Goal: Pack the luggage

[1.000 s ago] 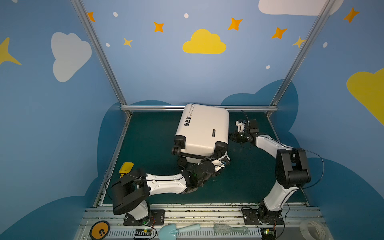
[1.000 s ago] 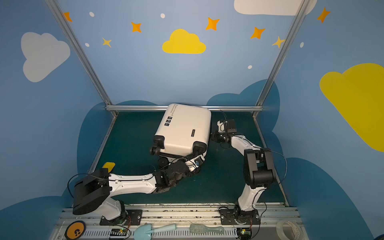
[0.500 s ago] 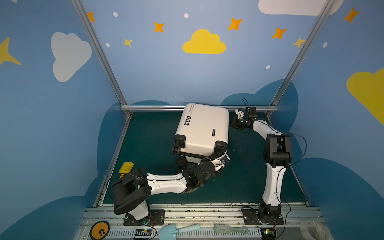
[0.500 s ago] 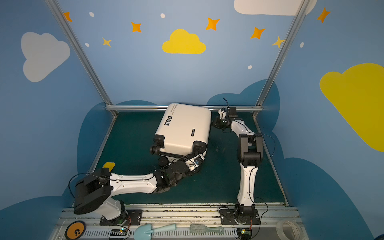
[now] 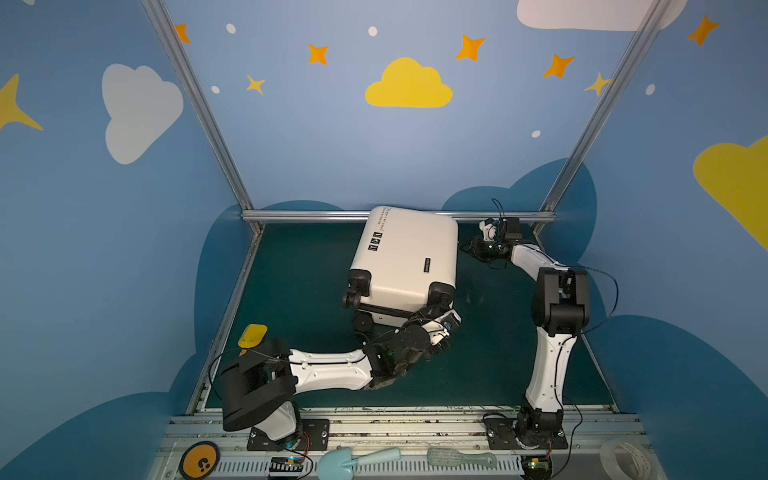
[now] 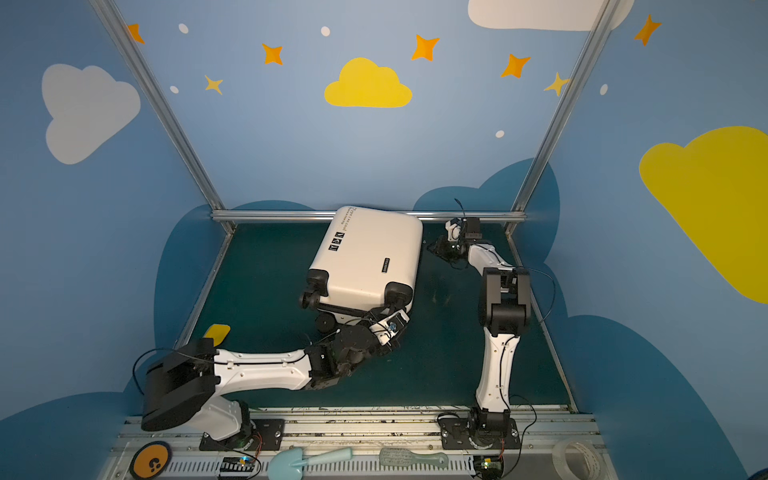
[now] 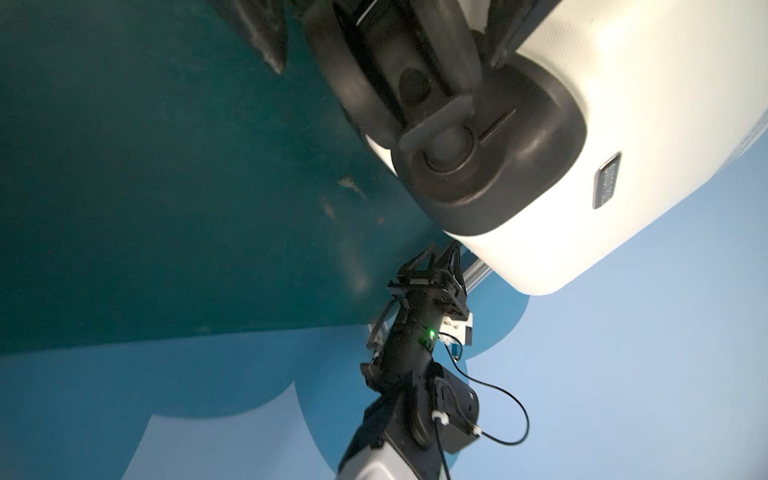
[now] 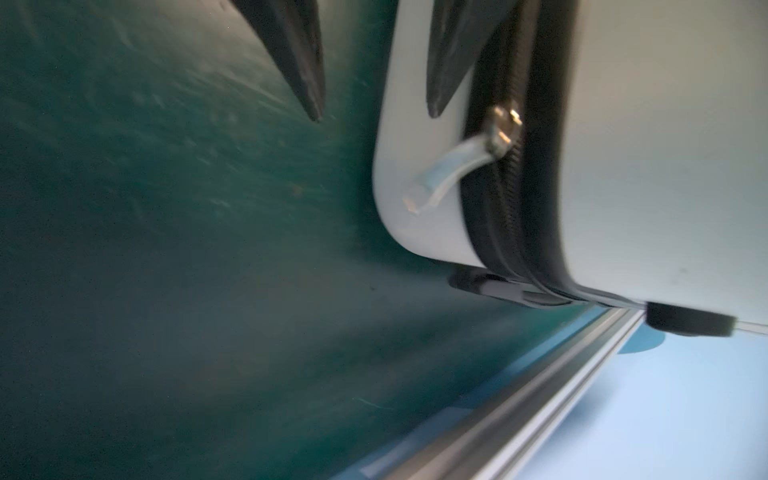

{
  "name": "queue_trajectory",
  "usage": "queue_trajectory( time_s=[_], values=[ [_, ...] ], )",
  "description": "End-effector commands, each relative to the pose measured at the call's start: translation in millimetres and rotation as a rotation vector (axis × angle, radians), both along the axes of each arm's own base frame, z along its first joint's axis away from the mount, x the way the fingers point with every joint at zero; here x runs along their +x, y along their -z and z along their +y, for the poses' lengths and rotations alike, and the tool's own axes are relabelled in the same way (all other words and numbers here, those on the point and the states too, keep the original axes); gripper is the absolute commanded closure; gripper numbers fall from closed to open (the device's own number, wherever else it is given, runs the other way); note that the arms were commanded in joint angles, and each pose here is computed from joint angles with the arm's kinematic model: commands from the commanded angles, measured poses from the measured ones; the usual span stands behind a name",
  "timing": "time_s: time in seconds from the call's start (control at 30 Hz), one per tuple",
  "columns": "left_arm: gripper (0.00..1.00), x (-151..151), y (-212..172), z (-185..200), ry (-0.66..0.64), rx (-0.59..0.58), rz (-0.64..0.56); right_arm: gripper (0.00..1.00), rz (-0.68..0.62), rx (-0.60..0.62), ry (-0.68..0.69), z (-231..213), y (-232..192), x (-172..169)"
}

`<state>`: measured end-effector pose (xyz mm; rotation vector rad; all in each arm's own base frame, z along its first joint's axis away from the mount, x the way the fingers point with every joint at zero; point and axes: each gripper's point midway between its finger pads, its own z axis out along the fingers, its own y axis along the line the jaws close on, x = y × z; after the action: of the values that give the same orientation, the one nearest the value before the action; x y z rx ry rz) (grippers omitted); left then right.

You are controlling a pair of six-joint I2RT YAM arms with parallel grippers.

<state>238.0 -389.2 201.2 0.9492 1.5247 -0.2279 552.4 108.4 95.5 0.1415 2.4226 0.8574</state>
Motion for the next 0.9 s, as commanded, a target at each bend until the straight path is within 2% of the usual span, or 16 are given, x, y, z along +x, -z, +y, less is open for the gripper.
queue_trajectory(
  time_s=[0.0,0.03,0.17,0.27,0.37,0.43,0.57,0.73,0.87],
  values=[
    [0.07,-7,-25,8,0.001,-0.108,0.005,0.57,-0.063,-0.019,0.049,-12,-42,-3],
    [0.01,-7,-26,13,-0.012,-0.116,0.010,0.57,-0.056,-0.020,0.064,-16,-46,-5],
    [0.00,-7,-29,34,-0.077,-0.142,0.049,0.54,-0.046,-0.016,0.104,-24,-64,-14],
    [0.00,-6,-30,56,-0.144,-0.167,0.087,0.48,-0.073,-0.015,0.105,-25,-86,-17],
    [0.00,-4,-32,86,-0.246,-0.196,0.126,0.44,-0.102,-0.005,0.098,-23,-108,-18],
    [0.00,-2,-35,109,-0.317,-0.248,0.170,0.42,-0.120,0.011,0.092,-21,-121,-15],
    [0.00,3,-36,160,-0.452,-0.421,0.337,0.40,-0.142,0.067,0.066,-10,-145,-6],
    [0.00,7,-41,219,-0.585,-0.627,0.453,0.36,-0.176,0.101,0.020,4,-164,7],
    [0.00,17,-43,252,-0.663,-0.687,0.507,0.35,-0.187,0.146,-0.006,14,-172,20]
  ],
)
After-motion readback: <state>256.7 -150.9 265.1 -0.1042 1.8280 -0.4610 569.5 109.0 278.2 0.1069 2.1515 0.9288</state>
